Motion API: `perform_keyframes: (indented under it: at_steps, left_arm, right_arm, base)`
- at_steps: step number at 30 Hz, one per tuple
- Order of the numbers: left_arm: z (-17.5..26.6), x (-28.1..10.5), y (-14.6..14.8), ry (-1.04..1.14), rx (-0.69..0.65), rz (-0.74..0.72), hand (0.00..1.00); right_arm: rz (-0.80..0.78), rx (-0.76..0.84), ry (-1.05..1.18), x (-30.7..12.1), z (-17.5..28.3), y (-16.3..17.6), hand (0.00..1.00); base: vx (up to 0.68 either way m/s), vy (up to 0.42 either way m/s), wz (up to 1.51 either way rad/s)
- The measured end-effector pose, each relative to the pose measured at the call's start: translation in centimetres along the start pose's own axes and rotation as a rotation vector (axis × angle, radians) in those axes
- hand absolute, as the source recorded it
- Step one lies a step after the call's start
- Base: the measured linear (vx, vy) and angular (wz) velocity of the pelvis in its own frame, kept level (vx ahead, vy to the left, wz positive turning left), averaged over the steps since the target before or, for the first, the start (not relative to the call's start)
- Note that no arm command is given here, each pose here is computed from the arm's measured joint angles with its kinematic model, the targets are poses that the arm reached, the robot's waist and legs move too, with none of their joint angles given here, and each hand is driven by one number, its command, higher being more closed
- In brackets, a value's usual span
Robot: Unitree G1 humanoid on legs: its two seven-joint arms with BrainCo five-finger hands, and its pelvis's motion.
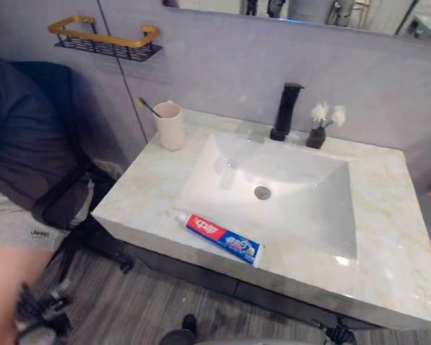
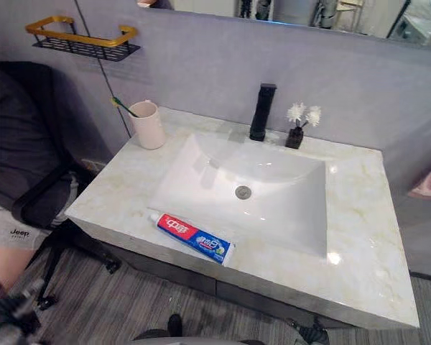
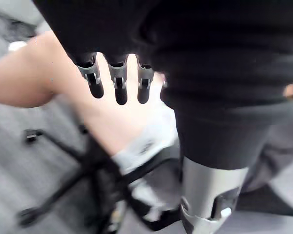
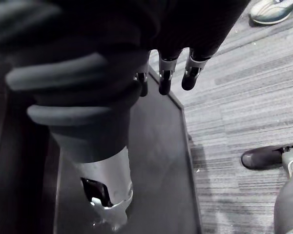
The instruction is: Organize washtable
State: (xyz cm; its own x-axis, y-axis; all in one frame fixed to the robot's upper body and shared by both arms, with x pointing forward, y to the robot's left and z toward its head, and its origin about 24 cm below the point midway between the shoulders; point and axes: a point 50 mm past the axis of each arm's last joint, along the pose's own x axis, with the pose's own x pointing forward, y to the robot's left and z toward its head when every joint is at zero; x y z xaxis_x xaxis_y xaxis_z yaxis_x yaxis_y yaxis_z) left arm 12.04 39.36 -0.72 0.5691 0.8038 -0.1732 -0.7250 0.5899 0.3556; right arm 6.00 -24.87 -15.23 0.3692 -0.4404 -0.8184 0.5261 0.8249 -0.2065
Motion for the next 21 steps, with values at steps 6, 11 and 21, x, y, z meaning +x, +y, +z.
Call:
perform_keyframes:
  at_steps: [6, 11, 21]
  left_arm:
    - [14.8, -2.9, -2.2, -0.683, -0.039, -0.028, 0.0]
    - [19.9, -8.9, -8.3, -1.077, 0.067, -0.275, 0.0]
    - [19.7, -13.8, -16.4, -1.36, 0.414, -0.795, 0.0]
  right_arm:
    - [-0.02, 0.007, 0.017, -0.3, -0.9, -0.9, 0.0]
    - [-0.021, -0.015, 0.009, -0.2, -0.6, -1.5, 0.0]
    - [0.086, -0.112, -0.041, 0.0, 0.7, -0.1, 0.0]
  base:
    - [0.0, -0.032, 0.18]
    - [-0.05, -0.022, 0.13]
    - [-0.07, -0.052, -0.01]
